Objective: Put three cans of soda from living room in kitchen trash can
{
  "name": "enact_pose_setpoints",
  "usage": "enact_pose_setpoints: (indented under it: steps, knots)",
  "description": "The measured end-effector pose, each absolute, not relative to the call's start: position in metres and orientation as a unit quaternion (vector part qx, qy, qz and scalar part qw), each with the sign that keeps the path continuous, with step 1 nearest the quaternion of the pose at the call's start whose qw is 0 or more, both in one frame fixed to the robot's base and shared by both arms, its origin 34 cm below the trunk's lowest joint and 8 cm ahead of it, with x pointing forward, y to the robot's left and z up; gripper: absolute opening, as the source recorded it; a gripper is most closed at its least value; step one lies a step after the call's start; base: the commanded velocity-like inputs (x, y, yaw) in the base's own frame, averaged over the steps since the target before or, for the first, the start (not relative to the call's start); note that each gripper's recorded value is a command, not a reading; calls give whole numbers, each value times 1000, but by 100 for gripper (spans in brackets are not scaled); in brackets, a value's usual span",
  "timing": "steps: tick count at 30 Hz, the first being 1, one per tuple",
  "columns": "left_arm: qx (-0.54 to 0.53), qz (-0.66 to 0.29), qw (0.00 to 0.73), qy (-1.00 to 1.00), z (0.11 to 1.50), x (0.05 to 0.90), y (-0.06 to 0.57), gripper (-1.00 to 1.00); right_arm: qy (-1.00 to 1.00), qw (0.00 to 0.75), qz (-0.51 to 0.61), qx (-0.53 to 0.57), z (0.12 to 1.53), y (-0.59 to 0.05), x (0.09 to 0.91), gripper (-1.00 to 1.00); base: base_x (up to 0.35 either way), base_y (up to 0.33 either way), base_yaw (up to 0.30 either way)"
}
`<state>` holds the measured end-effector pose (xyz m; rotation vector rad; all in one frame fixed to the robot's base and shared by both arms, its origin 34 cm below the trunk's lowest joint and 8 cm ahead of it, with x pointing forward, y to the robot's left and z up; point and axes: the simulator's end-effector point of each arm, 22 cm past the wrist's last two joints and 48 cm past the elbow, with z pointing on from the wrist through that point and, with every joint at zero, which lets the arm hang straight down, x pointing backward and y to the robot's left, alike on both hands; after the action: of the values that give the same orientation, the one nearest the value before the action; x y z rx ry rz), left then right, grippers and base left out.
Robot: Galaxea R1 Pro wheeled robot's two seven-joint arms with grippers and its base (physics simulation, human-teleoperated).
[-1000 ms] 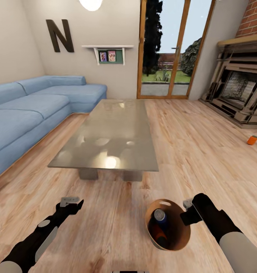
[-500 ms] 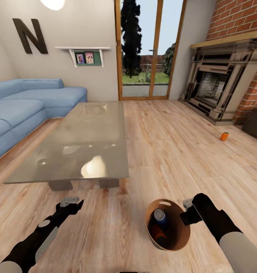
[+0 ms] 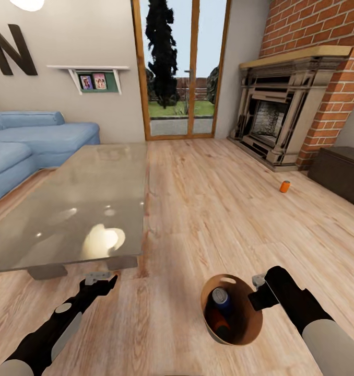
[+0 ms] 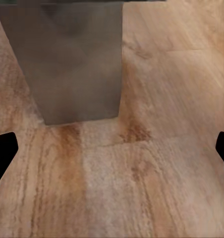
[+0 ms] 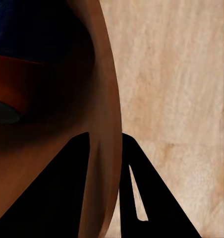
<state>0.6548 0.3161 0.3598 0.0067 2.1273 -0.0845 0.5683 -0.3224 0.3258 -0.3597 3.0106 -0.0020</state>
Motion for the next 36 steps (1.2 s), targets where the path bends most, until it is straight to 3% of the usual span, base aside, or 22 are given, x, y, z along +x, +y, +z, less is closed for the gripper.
enact_pose_setpoints:
  steps: [20, 36]
  knots:
    - [4, -36, 482, 875, 358, 654, 314, 100, 991, 55, 0, -118, 326, -321, 568, -100, 118, -311, -1]
    - [-18, -25, 466, 884, 351, 652, 305, 100, 991, 55, -2, -119, 326, -322, 569, -100, -200, -91, 0]
